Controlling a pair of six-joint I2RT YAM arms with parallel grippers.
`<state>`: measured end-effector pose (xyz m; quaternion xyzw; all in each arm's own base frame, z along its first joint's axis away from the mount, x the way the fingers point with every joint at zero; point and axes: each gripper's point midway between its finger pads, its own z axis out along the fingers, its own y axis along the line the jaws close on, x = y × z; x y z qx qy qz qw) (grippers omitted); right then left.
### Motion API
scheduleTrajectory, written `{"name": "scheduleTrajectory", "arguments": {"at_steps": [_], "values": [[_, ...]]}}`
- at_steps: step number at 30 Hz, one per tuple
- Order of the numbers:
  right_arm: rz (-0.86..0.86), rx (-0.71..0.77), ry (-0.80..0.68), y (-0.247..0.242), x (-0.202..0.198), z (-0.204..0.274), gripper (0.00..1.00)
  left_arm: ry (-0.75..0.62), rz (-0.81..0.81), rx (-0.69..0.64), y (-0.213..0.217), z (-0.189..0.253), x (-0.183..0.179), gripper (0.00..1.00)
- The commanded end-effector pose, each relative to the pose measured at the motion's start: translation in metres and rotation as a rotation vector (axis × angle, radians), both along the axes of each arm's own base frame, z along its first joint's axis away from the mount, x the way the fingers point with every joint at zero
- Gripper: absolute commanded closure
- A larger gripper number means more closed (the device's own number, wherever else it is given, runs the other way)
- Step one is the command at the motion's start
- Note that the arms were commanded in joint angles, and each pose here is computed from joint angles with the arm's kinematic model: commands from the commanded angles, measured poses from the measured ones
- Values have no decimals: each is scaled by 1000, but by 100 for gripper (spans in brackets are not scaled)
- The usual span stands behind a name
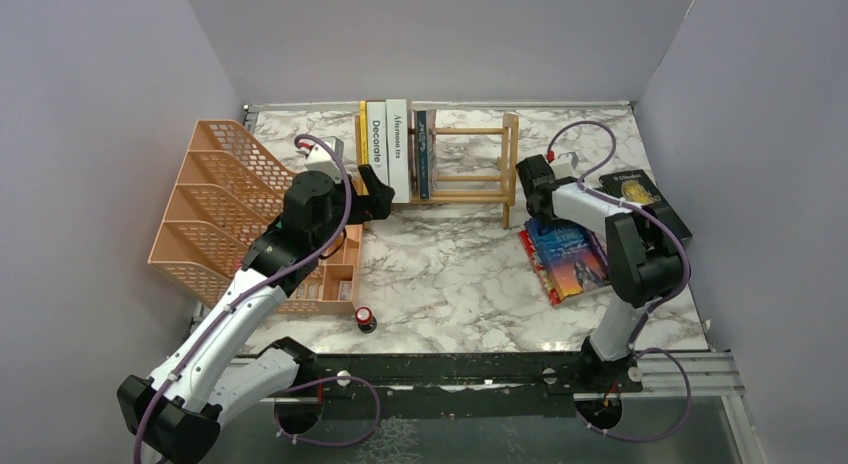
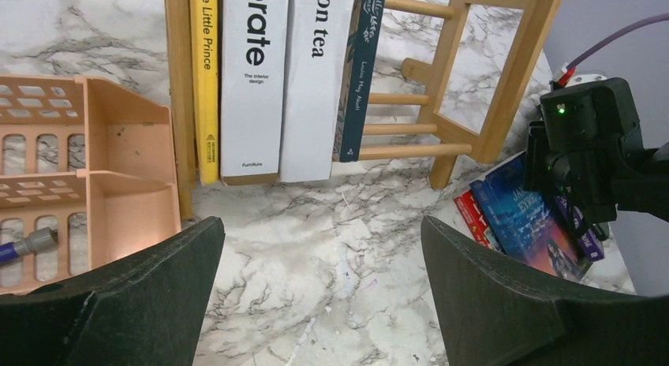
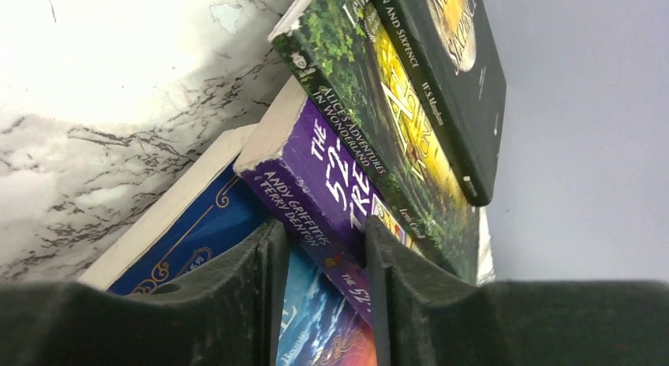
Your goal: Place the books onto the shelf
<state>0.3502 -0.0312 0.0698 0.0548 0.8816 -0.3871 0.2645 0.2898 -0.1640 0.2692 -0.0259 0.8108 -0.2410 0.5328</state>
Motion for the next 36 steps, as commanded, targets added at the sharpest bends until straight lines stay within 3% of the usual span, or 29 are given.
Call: {"name": "scheduleTrajectory", "arguments": {"at_steps": [1,3,6,14,26,36], "values": [[24,169,194,14,-27,-57,68,-58,50,30,12,6,7,5],[42,220,177,23,-23,-53,82,-59,52,30,12,4,6,5],[86,292,136,40,-16,-40,89,-55,55,37,13,0,6,5],[206,421,19,89,-5,14,93,-56,66,50,18,-3,4,5],[242,574,-287,100,-7,108,99,-41,-14,27,2,-8,1,5],[356,817,-606,119,-26,195,99,-69,-310,-143,-56,11,-15,5]]}}
